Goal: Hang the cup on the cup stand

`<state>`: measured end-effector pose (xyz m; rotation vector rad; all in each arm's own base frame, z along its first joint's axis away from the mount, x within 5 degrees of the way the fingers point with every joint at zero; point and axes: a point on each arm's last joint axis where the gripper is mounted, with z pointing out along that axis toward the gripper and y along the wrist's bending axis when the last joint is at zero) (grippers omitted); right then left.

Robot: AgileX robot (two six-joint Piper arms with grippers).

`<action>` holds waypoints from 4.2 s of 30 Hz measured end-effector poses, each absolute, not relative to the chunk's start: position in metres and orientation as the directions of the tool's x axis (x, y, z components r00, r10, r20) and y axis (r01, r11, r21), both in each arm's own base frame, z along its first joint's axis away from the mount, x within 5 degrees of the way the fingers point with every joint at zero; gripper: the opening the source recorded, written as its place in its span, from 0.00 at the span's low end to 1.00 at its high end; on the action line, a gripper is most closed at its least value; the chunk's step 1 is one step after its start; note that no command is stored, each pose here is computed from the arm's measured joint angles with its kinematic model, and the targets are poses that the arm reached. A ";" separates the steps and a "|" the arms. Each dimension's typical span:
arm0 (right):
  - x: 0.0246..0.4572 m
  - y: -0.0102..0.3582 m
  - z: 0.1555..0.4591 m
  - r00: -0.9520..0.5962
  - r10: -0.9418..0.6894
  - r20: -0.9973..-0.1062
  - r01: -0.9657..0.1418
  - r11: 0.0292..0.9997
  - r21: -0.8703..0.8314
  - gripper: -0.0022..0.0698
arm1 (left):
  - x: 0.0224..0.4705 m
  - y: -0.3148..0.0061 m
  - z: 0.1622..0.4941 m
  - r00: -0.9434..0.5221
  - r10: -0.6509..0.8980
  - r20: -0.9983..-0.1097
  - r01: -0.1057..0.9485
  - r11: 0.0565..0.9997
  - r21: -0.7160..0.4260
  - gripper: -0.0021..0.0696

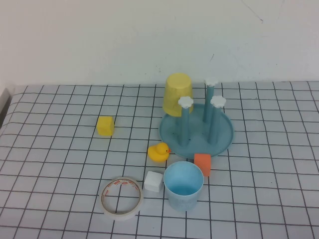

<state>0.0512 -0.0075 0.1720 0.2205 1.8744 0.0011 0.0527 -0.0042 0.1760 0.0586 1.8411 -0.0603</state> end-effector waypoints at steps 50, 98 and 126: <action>0.053 0.023 0.181 -0.290 0.848 -0.443 0.060 0.478 0.876 0.03 | 0.054 -0.016 0.192 -0.210 -0.774 -0.597 0.053 0.600 -0.798 0.03; 0.050 0.030 0.180 -0.356 0.673 -0.648 -0.066 0.674 0.736 0.03 | 0.258 -0.171 0.341 -0.545 0.704 -0.456 0.736 0.662 0.142 0.03; 0.048 0.034 0.177 -0.409 0.638 -0.652 -0.082 0.686 0.723 0.03 | 0.334 -0.247 0.238 -0.774 0.593 -0.220 0.619 0.782 -0.072 0.71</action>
